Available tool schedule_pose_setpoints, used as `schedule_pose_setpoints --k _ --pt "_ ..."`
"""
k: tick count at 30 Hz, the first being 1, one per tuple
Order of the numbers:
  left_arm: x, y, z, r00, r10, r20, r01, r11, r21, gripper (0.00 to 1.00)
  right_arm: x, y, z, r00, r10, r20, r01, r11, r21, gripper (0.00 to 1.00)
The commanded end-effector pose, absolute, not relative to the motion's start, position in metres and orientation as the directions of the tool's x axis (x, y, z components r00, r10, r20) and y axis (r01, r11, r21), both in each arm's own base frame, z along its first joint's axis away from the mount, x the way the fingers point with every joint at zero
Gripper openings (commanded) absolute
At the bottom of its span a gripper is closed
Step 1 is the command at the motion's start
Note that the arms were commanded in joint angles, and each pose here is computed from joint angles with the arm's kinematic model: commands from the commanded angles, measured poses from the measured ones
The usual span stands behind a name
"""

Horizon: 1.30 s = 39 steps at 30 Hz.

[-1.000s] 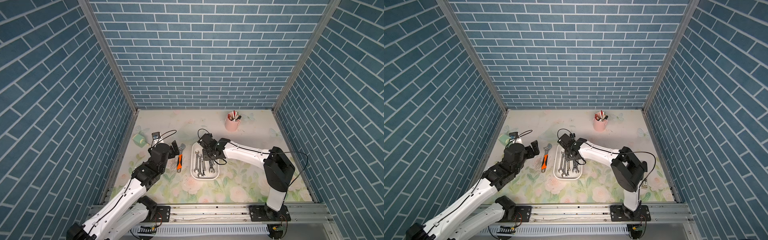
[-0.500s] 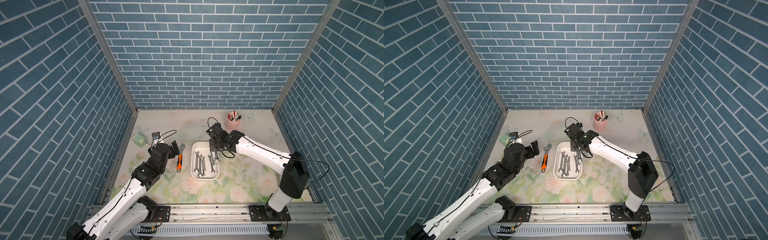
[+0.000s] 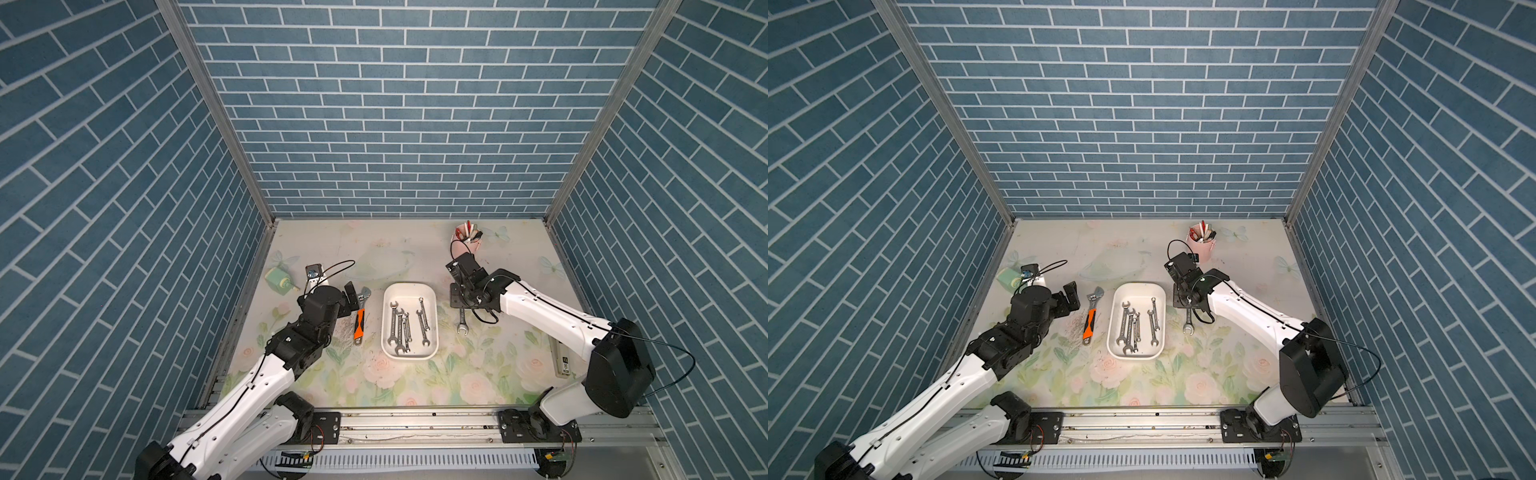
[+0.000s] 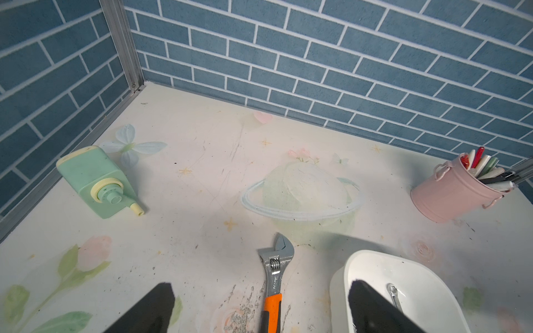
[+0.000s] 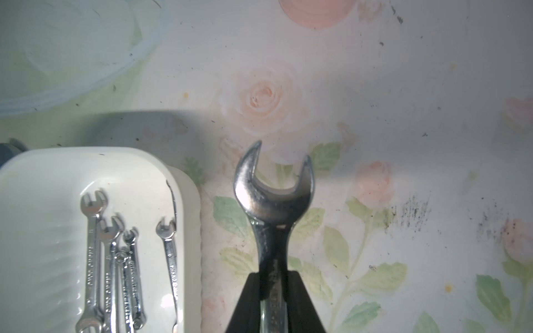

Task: Take out the wrench from the storage box
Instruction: Place the wrench at the center of the board.

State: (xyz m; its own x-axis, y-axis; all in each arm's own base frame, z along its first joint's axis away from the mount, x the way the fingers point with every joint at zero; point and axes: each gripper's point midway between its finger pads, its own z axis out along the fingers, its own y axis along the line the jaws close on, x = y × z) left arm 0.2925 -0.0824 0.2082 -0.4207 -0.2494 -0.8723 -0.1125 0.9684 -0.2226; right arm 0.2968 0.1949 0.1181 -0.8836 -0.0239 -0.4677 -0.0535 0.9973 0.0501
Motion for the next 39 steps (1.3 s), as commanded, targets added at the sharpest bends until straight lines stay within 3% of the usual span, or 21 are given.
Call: schedule_pose_setpoints --k 1,19,23,30,39 --pt "0.291 -0.078 0.205 -0.428 -0.253 -0.868 -0.137 0.967 -0.214 1.00 0.304 0.201 0.114 -0.871 -0.022 -0.490 -0.077 0.993 0.092 0.14" --pt "0.291 -0.082 0.199 -0.450 -0.263 -0.854 -0.130 0.965 -0.229 1.00 0.304 0.213 0.038 -0.929 -0.058 -0.367 -0.101 0.990 0.100 0.14" --pt "0.291 -0.084 0.197 -0.454 -0.269 -0.849 -0.125 0.963 -0.238 1.00 0.303 0.213 0.034 -0.932 -0.057 -0.358 -0.099 0.990 0.100 0.20" --pt "0.290 -0.101 0.211 -0.459 -0.255 -0.851 -0.063 0.965 -0.255 1.00 0.302 0.208 0.050 -0.925 -0.048 -0.376 -0.089 0.992 0.094 0.46" --pt "0.289 -0.139 0.232 -0.462 -0.202 -0.864 0.015 0.972 -0.235 0.94 0.297 0.197 0.096 -0.898 -0.027 -0.440 -0.082 0.991 0.108 0.50"
